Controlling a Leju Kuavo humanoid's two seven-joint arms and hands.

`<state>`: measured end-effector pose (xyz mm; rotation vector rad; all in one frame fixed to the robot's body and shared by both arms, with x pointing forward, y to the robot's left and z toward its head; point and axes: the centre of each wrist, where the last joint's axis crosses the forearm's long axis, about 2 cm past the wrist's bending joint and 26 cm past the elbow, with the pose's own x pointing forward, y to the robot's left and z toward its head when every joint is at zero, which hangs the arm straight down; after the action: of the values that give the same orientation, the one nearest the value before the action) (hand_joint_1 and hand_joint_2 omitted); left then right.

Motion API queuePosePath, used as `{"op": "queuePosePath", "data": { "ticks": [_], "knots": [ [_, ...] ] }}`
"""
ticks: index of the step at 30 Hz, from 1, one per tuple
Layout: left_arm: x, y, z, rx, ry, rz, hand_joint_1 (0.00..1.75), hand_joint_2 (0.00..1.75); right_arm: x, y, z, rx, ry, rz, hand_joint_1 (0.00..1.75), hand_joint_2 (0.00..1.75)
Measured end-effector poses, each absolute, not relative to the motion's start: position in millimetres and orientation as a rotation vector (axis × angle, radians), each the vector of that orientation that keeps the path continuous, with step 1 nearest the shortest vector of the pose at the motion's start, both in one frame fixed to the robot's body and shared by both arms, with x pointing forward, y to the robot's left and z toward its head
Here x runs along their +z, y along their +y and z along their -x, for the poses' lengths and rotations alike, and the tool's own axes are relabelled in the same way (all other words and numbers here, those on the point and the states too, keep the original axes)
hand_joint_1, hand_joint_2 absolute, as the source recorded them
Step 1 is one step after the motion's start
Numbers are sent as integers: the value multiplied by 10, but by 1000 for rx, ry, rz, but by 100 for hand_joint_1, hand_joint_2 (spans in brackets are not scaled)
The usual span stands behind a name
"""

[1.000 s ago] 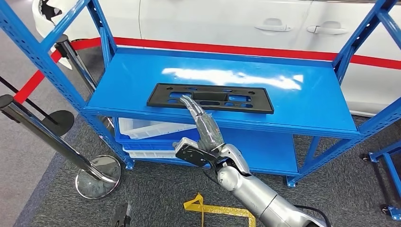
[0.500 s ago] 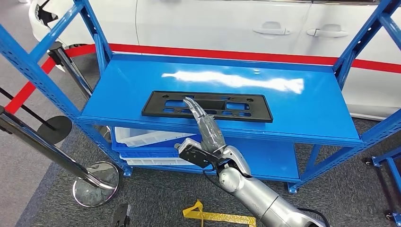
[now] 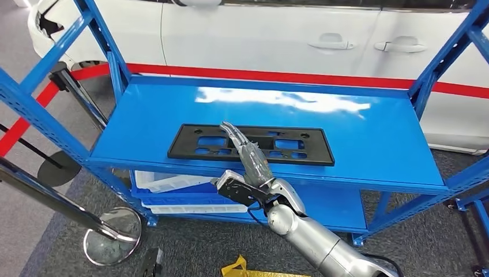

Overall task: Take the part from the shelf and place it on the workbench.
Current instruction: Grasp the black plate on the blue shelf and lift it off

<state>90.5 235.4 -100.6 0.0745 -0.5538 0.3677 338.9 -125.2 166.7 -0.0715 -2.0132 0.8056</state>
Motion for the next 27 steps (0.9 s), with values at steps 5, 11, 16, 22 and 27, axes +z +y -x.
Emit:
{"op": "queuePosePath", "data": {
  "ticks": [5, 11, 16, 22, 27],
  "knots": [
    [-1006, 2355, -904, 367, -554, -76, 0, 0, 1675, -1263, -3391, 806, -2018, 73, 0, 175],
    [-1008, 2338, -885, 365, -549, -73, 0, 0, 1637, -1294, -3378, 810, -2007, 77, 0, 175],
    [-1002, 2330, -911, 360, -554, -75, 0, 0, 1638, -1305, -3381, 811, -2011, 88, 0, 175],
    [-1001, 2323, -907, 338, -551, -75, 0, 0, 1669, -1301, -3387, 865, -2017, 206, 0, 175],
    [-999, 2319, -917, 339, -531, -62, 0, 0, 1617, -1160, -3315, 1107, -2003, 479, 0, 175]
  ]
}}
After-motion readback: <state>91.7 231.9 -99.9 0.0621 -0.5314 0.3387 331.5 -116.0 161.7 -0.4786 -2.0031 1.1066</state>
